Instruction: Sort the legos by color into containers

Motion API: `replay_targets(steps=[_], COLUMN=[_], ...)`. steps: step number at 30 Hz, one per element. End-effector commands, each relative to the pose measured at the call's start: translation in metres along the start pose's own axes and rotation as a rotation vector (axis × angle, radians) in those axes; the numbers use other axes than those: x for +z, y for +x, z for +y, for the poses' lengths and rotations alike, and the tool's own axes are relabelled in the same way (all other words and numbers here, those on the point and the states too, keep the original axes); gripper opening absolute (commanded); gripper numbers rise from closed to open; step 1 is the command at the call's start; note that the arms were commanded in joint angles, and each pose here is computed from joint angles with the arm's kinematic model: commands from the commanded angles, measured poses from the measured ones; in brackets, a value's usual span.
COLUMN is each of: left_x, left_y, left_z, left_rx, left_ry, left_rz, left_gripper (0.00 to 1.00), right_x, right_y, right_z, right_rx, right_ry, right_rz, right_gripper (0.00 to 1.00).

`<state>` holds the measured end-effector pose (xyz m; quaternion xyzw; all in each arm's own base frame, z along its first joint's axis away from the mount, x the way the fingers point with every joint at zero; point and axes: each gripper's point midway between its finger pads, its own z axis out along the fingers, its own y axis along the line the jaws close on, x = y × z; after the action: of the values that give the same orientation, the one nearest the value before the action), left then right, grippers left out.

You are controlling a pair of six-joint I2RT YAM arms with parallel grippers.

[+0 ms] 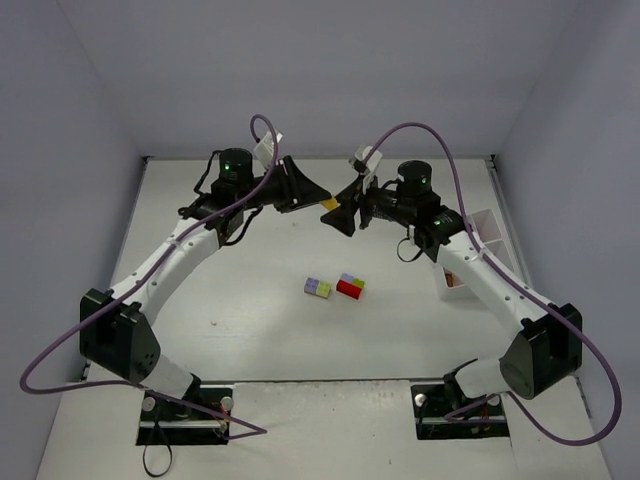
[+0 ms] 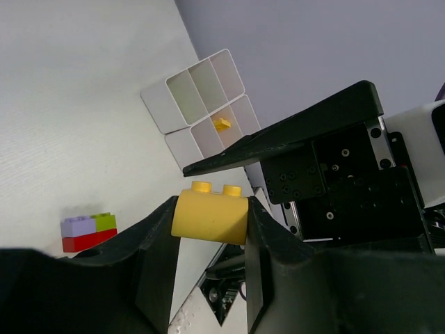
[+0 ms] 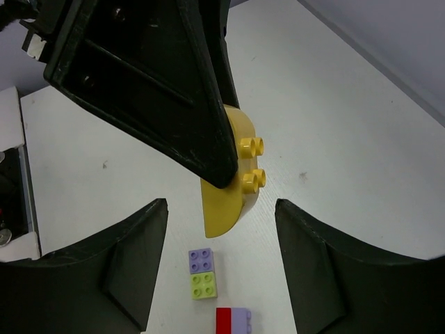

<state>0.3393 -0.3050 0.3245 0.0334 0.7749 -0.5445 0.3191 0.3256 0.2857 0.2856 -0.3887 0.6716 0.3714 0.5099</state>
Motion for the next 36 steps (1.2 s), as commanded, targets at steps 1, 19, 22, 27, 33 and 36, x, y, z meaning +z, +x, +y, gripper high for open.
replay_targets(steps=[1, 19, 22, 27, 33, 36], left_x=[-0.003, -0.007, -0.014, -0.040, -0.072, -0.081], left_y=[-0.014, -0.005, -0.008, -0.024, -0.026, -0.019], left_z=[-0.037, -0.043, -0.032, -0.005, 0.010, 0.017], left_rx=[0.059, 0.115, 0.171, 0.289, 0.386, 0.395], left_ry=[0.109, 0.096, 0.020, -0.209, -0.356, -0.388], left_rz=[-0.040, -0.019, -0.029, -0.098, -0.137, -0.133], left_gripper=[0.02, 0.54, 0.60, 0.63, 0.63, 0.63], right_x=[0.000, -0.015, -0.026, -0.063, -0.143, -0.185], right_y=[-0.046, -0.016, 0.006, 0.047, 0.091, 0.113], right_z=[-0.005, -0.013, -0.021, -0.055, -0.105, -0.119], right_rx=[-0.117, -0.076, -0.011, 0.144, 0.445, 0.536], right_ry=[0.029, 0.132, 0.202, 0.459, 0.887, 1.092], right_rz=[-0.120, -0.056, 0.003, 0.113, 0.174, 0.205], right_gripper=[0.58, 0.00, 0.00, 0.00, 0.00, 0.00])
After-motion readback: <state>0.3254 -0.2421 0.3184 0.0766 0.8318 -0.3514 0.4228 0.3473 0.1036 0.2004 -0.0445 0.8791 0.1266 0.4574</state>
